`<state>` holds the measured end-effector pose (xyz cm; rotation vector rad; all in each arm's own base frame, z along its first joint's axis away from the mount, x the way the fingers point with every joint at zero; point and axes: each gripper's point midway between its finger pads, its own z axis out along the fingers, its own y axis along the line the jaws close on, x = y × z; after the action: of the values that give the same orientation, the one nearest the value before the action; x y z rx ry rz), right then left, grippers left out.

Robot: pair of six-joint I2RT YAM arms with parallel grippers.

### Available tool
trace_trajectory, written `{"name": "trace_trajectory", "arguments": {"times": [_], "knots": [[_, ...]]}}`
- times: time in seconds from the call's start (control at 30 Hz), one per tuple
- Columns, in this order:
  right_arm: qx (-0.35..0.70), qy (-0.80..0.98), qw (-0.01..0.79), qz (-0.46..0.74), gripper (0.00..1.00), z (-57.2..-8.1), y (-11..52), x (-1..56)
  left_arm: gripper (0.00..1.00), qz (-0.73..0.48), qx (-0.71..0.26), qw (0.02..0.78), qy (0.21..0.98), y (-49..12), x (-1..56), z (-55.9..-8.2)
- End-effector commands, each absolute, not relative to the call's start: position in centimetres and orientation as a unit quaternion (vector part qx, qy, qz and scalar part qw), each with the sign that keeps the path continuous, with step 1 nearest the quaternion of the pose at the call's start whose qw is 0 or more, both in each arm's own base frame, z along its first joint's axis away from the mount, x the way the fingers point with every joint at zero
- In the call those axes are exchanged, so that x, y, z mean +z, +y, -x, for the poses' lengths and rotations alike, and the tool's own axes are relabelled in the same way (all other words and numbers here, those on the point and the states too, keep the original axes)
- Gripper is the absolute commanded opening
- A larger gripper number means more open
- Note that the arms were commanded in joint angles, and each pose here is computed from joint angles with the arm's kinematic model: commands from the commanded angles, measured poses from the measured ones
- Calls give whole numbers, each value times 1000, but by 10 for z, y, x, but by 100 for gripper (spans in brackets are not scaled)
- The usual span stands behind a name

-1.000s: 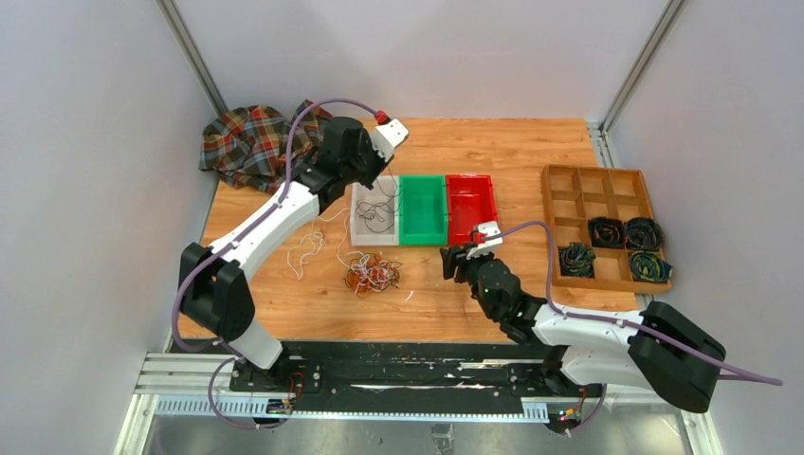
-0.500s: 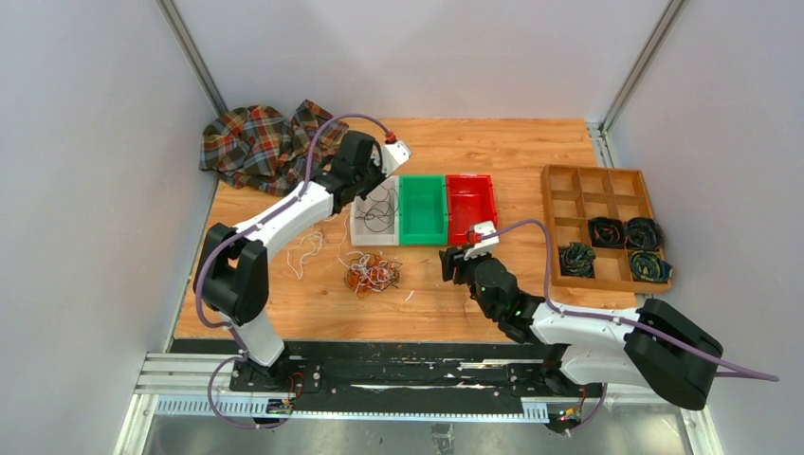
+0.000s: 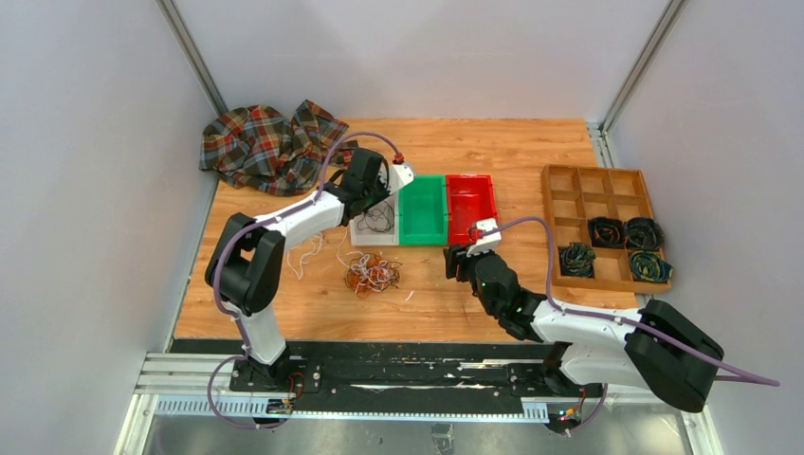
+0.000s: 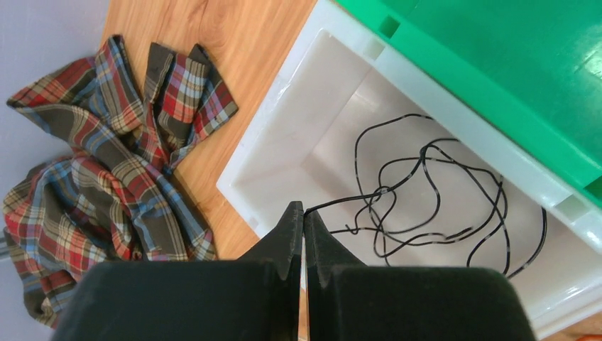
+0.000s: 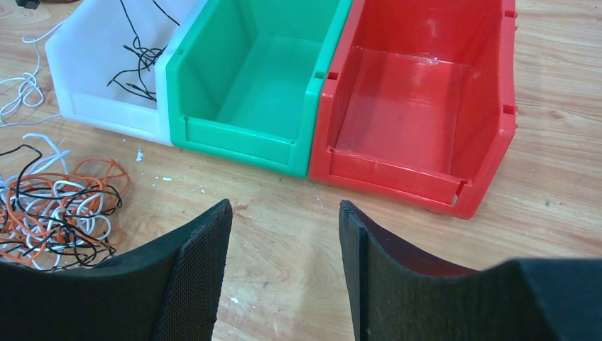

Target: Untangle the cables

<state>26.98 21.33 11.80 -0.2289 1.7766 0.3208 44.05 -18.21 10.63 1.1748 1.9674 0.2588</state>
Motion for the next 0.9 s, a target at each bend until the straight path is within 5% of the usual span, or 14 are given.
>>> {"name": "trace_trajectory", "arguments": {"times": [0.0,0.17,0.33,0.6,0.87], "knots": [[145,768,619,81,57,-274,211,126,1,-474,97,418,769,-198,104,-445],[144,768,619,79,57,-275,208,126,2,-474,90,418,770,-204,106,-448],[142,767,621,82,57,-277,207,127,42,-497,43,387,775,-219,120,-439],[147,757,631,86,57,-279,203,144,79,-528,-19,310,790,-215,144,-407],[189,758,609,138,59,-264,219,157,93,-519,-49,285,805,-194,148,-380]]}}
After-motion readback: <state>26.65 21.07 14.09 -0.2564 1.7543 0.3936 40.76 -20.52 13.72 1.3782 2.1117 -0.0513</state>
